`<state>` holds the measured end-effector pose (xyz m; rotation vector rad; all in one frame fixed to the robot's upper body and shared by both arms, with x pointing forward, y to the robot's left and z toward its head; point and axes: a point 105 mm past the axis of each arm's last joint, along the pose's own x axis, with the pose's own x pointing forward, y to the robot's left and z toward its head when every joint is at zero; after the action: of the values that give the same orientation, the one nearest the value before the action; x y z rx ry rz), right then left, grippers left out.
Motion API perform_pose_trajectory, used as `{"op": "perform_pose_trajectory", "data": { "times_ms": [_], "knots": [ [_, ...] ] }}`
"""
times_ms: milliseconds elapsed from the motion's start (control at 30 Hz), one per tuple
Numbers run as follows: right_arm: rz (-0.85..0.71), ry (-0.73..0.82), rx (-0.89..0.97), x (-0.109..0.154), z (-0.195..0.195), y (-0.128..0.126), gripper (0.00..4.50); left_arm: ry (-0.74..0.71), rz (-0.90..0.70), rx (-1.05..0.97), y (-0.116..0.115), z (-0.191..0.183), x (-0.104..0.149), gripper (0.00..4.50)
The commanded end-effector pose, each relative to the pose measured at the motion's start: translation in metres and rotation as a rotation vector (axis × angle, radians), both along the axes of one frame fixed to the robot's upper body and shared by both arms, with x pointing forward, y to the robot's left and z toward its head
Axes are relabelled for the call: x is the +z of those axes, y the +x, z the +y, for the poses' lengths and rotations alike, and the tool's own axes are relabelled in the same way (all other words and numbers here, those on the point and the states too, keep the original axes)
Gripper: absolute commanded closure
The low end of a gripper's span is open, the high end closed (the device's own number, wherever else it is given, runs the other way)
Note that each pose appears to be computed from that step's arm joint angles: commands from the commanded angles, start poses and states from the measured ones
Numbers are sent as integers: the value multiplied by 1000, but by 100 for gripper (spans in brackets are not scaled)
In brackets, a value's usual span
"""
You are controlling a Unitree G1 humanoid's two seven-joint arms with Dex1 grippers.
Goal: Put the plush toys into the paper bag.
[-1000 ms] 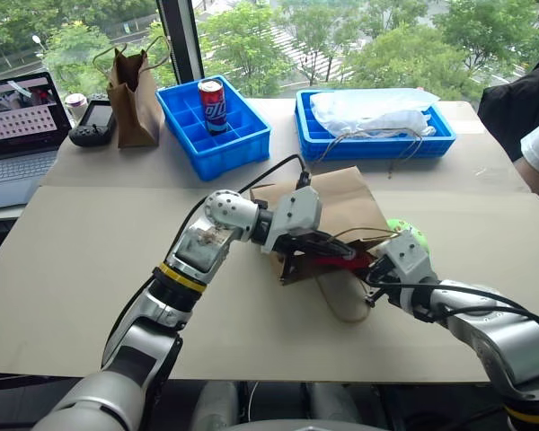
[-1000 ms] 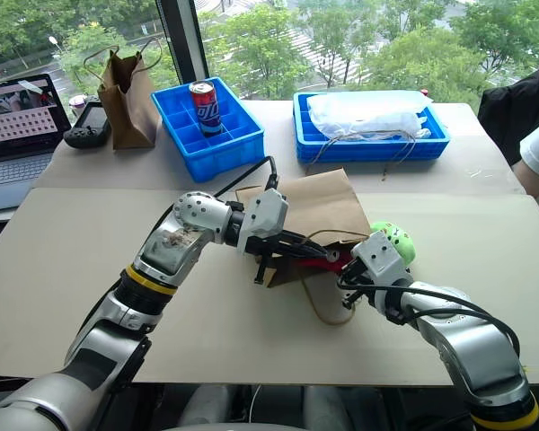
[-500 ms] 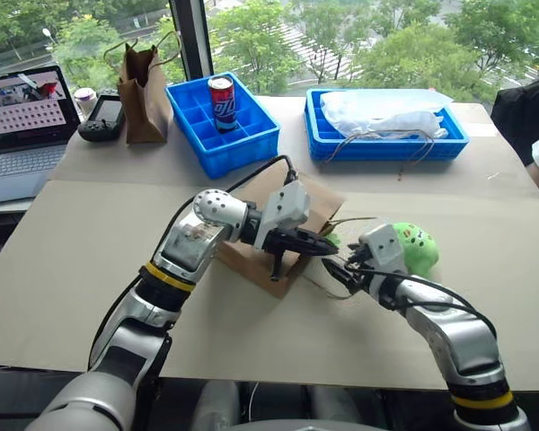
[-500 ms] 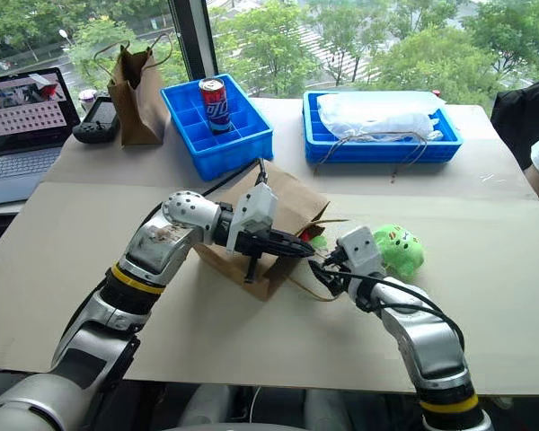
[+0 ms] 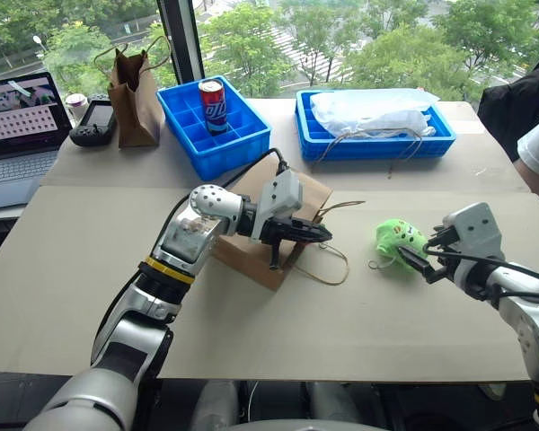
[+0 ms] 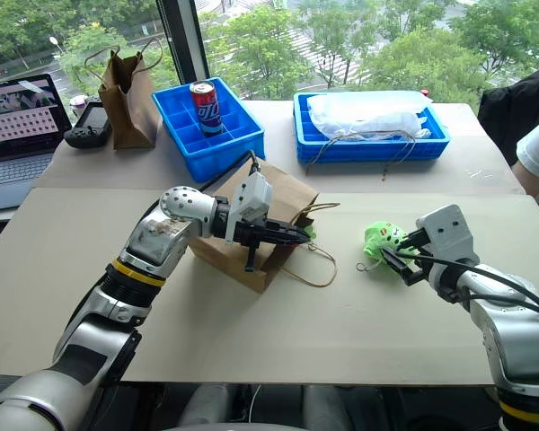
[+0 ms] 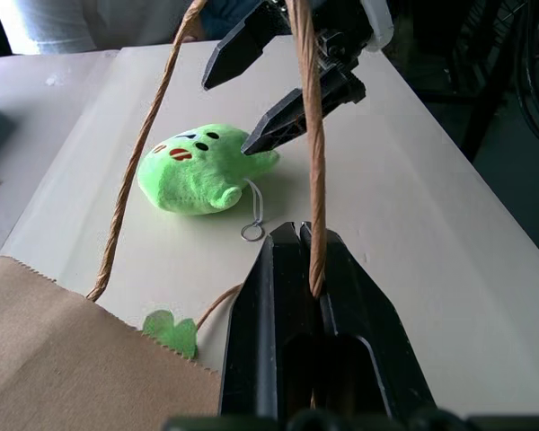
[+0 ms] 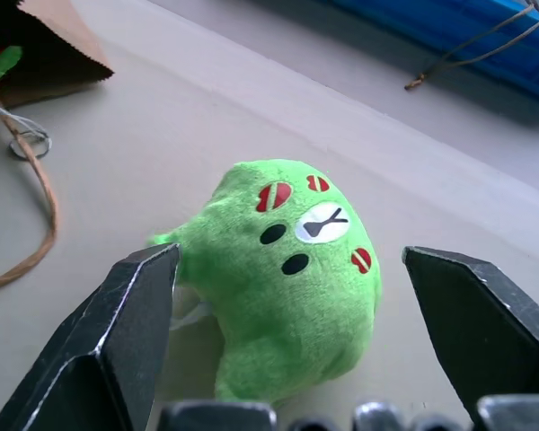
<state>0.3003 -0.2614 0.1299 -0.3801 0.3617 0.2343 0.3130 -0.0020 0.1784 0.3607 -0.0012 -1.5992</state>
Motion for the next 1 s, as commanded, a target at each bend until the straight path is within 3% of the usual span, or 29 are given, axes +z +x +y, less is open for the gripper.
{"op": "perform_pose_trajectory", "data": {
  "times_ms": [33, 133, 233, 367, 500, 600, 767, 1000],
  "knots": [
    [23, 18, -18, -15, -2, 14, 8, -31, -76, 7, 5, -1, 19, 450],
    [64, 82, -39, -28, 2, 20, 77, -23, -96, 26, 12, 4, 24, 450],
    [31, 100, -52, -24, 0, 20, 182, -25, -96, 36, 16, 6, 27, 450],
    [-123, 41, 37, 18, 6, 10, 317, -18, -90, 30, 14, 6, 24, 450],
    [-111, 161, 232, 54, 56, -7, 430, -30, -75, 52, 17, 4, 22, 450],
    [-40, 167, 319, 52, 85, -12, 449, -41, -70, 50, 16, -2, 24, 450],
    [-16, 253, 383, 37, 129, 4, 450, -62, -85, 34, 17, -10, 36, 450],
    [-18, 368, 409, 21, 148, 24, 450, -79, -104, 31, 21, -6, 53, 450]
  ]
}}
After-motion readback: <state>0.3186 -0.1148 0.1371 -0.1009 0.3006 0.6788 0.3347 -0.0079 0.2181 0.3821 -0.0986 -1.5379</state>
